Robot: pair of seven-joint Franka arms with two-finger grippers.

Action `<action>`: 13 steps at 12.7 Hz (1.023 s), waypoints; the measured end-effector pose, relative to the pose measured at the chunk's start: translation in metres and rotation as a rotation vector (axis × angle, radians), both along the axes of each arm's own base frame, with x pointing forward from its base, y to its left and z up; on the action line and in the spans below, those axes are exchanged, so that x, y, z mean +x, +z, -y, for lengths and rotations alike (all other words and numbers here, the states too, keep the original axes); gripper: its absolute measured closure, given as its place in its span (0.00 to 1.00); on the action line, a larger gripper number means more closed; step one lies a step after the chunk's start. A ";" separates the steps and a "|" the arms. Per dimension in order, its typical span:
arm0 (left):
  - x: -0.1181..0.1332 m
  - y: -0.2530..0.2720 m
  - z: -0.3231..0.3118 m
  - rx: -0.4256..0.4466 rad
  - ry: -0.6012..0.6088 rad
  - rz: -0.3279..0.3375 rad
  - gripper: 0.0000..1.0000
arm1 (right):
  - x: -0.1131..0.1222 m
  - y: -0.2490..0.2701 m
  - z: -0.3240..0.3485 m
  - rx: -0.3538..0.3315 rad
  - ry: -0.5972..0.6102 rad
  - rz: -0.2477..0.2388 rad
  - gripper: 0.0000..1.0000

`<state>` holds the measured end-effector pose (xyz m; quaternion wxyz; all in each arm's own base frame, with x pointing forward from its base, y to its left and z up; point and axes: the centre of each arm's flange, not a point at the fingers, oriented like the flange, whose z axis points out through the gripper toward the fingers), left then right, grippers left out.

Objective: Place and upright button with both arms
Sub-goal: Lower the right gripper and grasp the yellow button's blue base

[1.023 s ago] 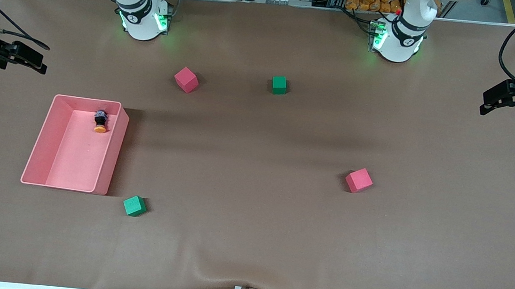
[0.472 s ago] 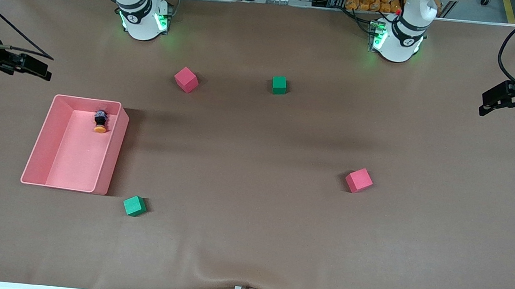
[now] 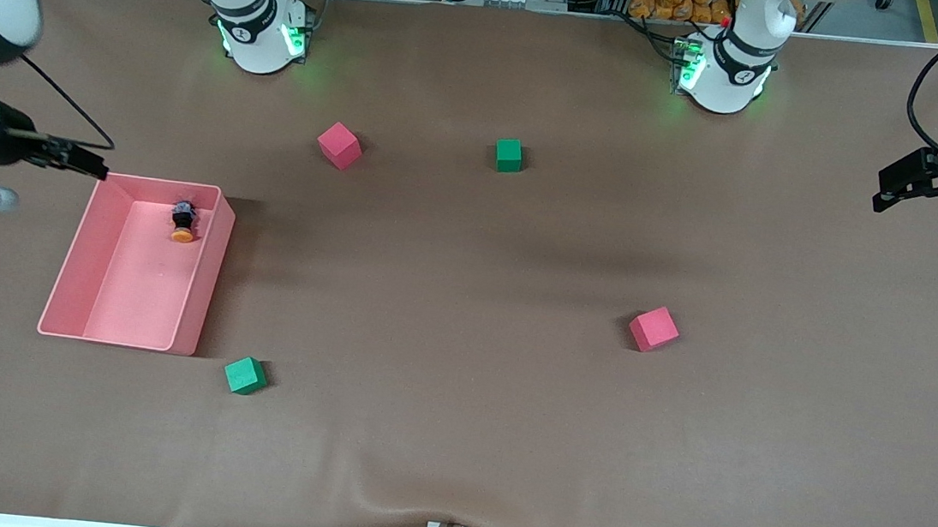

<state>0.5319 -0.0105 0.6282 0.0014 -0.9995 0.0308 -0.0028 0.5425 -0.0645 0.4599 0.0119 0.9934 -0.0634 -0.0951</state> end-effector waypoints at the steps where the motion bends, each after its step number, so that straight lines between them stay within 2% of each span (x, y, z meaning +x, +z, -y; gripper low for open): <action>1: 0.000 0.000 0.000 0.000 0.001 0.000 0.00 | 0.001 -0.021 0.002 -0.006 0.004 0.000 0.00; 7: 0.000 0.001 -0.001 0.000 0.001 0.002 0.00 | 0.005 -0.139 0.015 0.006 -0.010 0.014 0.00; 10: 0.000 0.001 -0.001 0.000 0.002 0.002 0.00 | -0.013 -0.194 0.010 0.009 -0.003 0.057 0.00; 13: 0.000 0.001 -0.001 0.000 0.002 0.002 0.00 | -0.032 -0.228 0.007 0.015 -0.003 0.053 0.00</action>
